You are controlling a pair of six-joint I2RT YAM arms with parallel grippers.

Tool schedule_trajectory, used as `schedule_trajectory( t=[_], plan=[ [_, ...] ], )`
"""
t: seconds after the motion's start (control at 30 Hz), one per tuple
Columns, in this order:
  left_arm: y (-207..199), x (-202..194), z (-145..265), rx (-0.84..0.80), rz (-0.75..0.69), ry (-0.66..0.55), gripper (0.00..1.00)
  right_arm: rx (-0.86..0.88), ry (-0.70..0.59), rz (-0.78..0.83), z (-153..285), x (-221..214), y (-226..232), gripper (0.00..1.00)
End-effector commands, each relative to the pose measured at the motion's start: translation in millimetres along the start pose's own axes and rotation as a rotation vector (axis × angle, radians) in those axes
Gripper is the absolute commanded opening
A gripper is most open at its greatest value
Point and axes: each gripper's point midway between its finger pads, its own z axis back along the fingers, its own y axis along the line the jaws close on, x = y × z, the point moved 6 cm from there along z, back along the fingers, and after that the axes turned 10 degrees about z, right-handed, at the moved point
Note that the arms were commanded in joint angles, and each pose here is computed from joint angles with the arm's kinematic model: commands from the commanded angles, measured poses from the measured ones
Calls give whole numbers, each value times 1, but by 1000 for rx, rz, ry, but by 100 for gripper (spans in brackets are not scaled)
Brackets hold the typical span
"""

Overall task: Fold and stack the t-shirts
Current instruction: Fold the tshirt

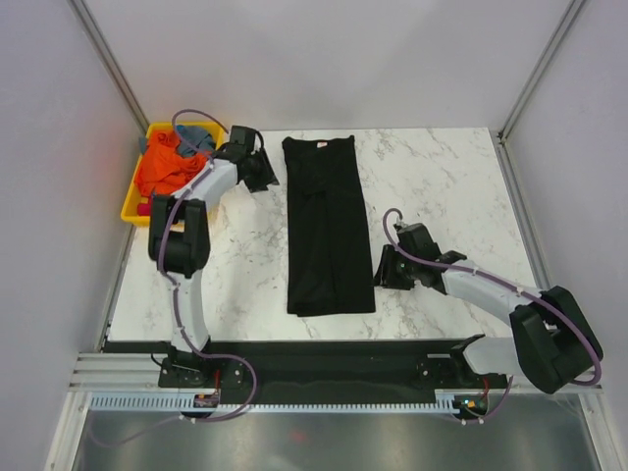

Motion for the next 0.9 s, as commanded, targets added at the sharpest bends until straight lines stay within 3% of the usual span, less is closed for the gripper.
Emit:
schedule_trajectory(
  t=[0.0,0.07,0.1,0.2,0.37,0.6,0.67,0.77,0.8,0.87],
  plan=[
    [-4,-30,68,52,-86,-40,46,75,-41,-9,4,-7,12,45],
    [-8,-59,100,60,-108,-58,46,83,-36,-12,3,-12,12,45],
    [12,-90,99,102,-114,7,46,86,-15,-10,1,-19,11,45],
    [19,-150,120,49,-126,134,44,94,34,-6,2,-31,12,45],
    [34,-235,145,24,-170,287,40,98,9,-15,9,-39,10,45],
    [43,-287,152,-156,-104,407,36,90,81,-15,0,-56,5,43],
    [53,-296,149,-129,-109,425,33,87,83,-14,0,-58,5,41],
    [72,-302,145,-7,-122,407,30,91,84,-15,0,-59,6,32],
    [76,-303,145,21,-126,398,29,90,86,-14,1,-60,6,24],
    [83,-304,147,90,-152,373,28,79,84,-20,2,-62,4,17]
  ],
)
